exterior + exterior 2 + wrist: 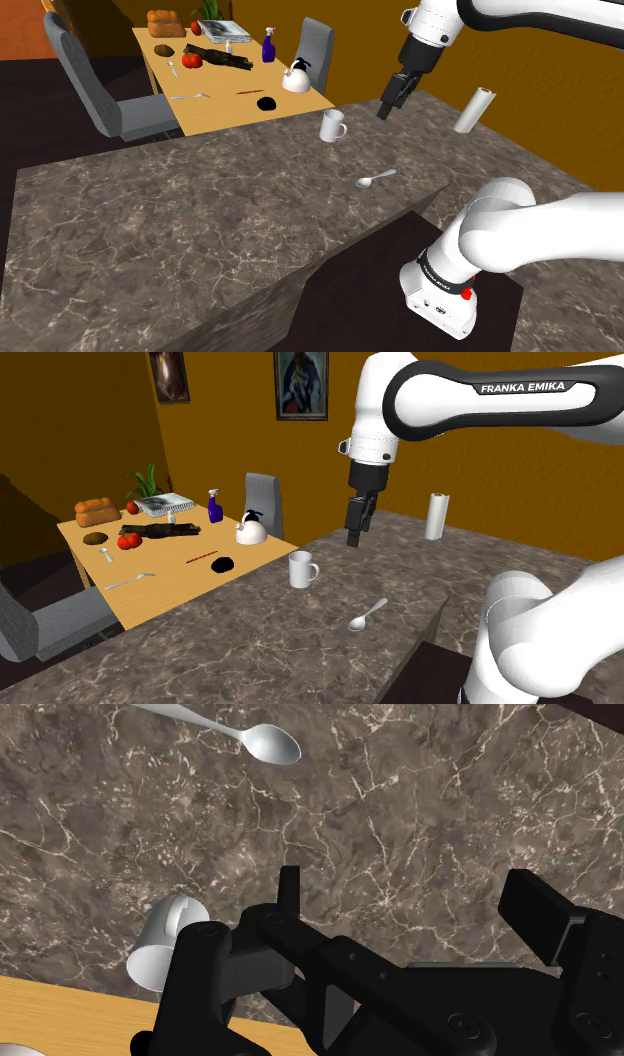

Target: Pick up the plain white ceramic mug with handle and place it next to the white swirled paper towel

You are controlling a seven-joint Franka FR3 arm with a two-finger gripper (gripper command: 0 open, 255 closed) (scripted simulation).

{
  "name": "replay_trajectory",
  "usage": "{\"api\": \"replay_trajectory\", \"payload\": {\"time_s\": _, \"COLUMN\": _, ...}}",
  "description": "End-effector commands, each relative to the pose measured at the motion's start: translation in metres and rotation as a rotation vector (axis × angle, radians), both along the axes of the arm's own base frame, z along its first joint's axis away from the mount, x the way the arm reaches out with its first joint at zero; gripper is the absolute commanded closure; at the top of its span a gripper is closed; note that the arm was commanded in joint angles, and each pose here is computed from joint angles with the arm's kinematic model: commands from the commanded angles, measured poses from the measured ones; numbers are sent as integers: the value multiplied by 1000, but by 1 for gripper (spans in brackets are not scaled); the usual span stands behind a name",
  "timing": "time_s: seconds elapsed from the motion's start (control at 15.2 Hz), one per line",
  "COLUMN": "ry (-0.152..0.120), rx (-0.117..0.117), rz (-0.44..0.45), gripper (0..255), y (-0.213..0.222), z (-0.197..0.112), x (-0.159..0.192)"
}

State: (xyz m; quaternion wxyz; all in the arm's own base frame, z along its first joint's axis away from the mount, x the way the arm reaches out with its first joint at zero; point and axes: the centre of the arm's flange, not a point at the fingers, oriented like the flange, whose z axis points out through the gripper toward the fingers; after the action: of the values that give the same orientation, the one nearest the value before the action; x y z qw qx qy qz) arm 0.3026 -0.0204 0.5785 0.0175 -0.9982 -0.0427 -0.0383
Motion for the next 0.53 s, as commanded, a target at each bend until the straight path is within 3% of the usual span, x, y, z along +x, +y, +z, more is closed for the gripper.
{"api": "replay_trajectory", "payload": {"time_s": 0.0, "ry": 0, "rx": 0, "rz": 0, "gripper": 0, "y": 0, "z": 0, "x": 0}}
{"api": "replay_trajectory", "payload": {"time_s": 0.46, "ry": 28, "rx": -8, "rz": -38, "gripper": 0, "y": -46, "z": -43, "x": 71}}
